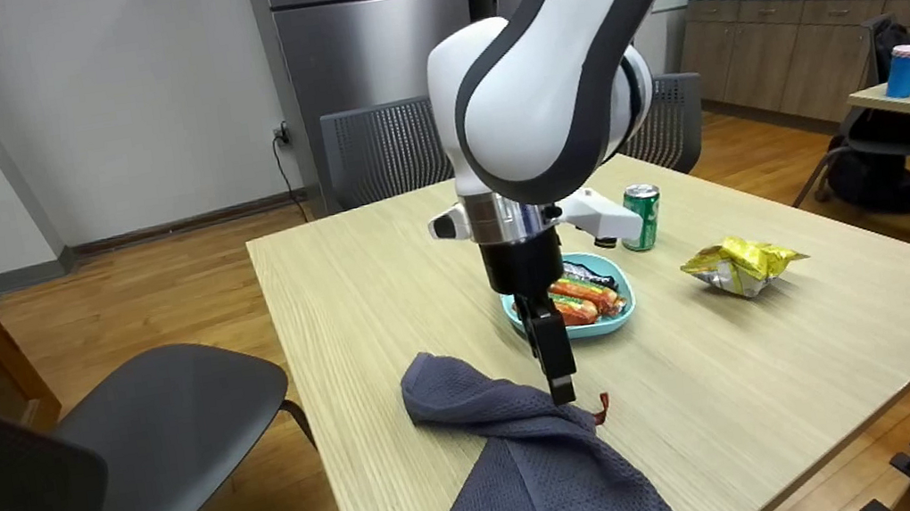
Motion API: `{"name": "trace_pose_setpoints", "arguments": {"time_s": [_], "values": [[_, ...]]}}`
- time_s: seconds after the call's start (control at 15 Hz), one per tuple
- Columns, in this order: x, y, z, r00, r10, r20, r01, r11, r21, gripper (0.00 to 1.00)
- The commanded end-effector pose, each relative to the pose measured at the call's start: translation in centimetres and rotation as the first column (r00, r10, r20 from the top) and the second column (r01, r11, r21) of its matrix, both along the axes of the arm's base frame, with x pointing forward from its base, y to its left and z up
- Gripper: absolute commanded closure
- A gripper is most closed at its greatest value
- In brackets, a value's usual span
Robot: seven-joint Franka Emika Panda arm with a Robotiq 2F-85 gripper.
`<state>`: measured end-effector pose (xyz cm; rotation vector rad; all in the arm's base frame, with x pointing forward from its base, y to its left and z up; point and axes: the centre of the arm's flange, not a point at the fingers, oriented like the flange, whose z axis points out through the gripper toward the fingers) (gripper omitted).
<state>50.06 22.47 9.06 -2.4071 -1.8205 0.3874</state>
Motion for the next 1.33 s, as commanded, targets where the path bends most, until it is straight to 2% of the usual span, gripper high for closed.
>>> {"name": "trace_pose_setpoints", "arguments": {"time_s": [0.0,0.27,0.4,0.53,0.6,1.27], "values": [[0.0,0.3,0.9,0.996,0.065,-0.062,-0.064,0.998,0.029,0.0],[0.9,0.7,0.5,0.991,0.079,-0.106,-0.076,0.996,0.039,0.0],[1.8,0.8,0.2,0.993,0.076,-0.092,-0.073,0.997,0.035,0.0],[2.3,-0.2,0.4,0.996,0.087,-0.027,-0.087,0.996,0.018,0.0],[1.2,0.3,0.1,0.996,0.061,-0.057,-0.06,0.998,0.026,0.0],[1.9,-0.4,0.2,0.997,0.061,-0.043,-0.06,0.998,0.02,0.0]]}}
